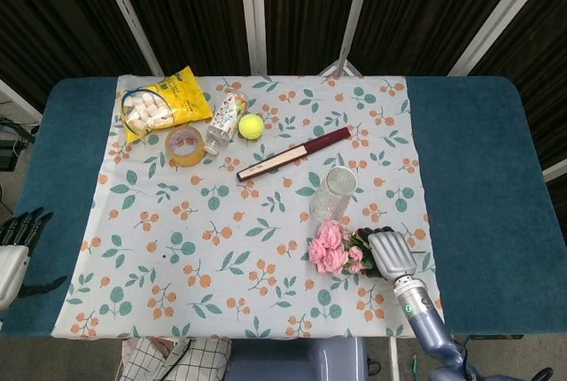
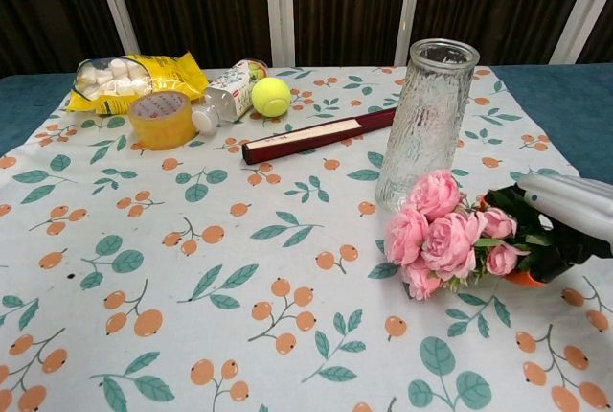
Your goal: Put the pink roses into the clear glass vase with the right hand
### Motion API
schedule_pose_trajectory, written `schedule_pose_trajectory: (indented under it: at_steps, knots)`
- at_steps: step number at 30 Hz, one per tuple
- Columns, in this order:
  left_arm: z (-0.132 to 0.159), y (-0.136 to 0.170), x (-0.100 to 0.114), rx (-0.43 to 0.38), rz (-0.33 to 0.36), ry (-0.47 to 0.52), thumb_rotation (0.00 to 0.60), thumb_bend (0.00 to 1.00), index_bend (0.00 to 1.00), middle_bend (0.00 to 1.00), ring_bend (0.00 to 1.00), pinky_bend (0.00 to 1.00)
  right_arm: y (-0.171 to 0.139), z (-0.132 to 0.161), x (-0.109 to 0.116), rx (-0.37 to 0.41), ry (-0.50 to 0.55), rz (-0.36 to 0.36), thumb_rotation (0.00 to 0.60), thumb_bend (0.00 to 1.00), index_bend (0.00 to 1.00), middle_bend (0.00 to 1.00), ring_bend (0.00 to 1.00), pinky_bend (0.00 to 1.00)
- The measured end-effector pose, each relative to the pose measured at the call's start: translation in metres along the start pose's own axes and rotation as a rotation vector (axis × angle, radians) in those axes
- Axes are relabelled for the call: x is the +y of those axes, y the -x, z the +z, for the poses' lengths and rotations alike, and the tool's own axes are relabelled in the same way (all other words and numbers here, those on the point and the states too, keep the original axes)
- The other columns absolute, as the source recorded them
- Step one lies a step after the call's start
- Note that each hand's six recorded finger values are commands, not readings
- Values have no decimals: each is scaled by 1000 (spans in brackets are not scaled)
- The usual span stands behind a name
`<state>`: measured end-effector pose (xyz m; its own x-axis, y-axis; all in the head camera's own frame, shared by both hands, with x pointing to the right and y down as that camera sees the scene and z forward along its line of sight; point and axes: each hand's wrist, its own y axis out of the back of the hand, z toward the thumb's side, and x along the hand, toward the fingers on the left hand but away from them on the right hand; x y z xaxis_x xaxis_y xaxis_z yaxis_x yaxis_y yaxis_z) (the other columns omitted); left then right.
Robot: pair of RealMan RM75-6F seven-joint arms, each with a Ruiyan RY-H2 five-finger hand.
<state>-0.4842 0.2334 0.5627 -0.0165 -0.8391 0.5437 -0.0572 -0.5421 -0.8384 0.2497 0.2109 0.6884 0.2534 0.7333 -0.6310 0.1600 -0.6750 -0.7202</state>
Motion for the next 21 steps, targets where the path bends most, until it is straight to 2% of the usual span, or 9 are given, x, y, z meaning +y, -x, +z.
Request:
schedule_pose_trajectory:
  at_steps: [6, 10, 16, 21]
  knots:
    - [-1, 1, 0, 4, -5, 8, 600, 0, 0, 0, 0, 0, -4, 9, 16, 41, 50, -73, 600, 495, 650, 600, 603, 468]
    - [-2, 2, 0, 5, -4, 11, 600, 0, 0, 0, 0, 0, -11, 11, 36, 55, 96, -119, 600, 495, 650, 600, 603, 468]
    - [-2, 3, 1, 8, 1, 12, 600, 0, 0, 0, 0, 0, -24, -1, 81, 40, 175, -215, 600, 495, 650, 600, 603, 468]
    - [-1, 4, 0, 3, 6, -14, 600, 0, 0, 0, 0, 0, -31, -27, 136, -17, 222, -348, 600, 495, 650, 600, 603, 468]
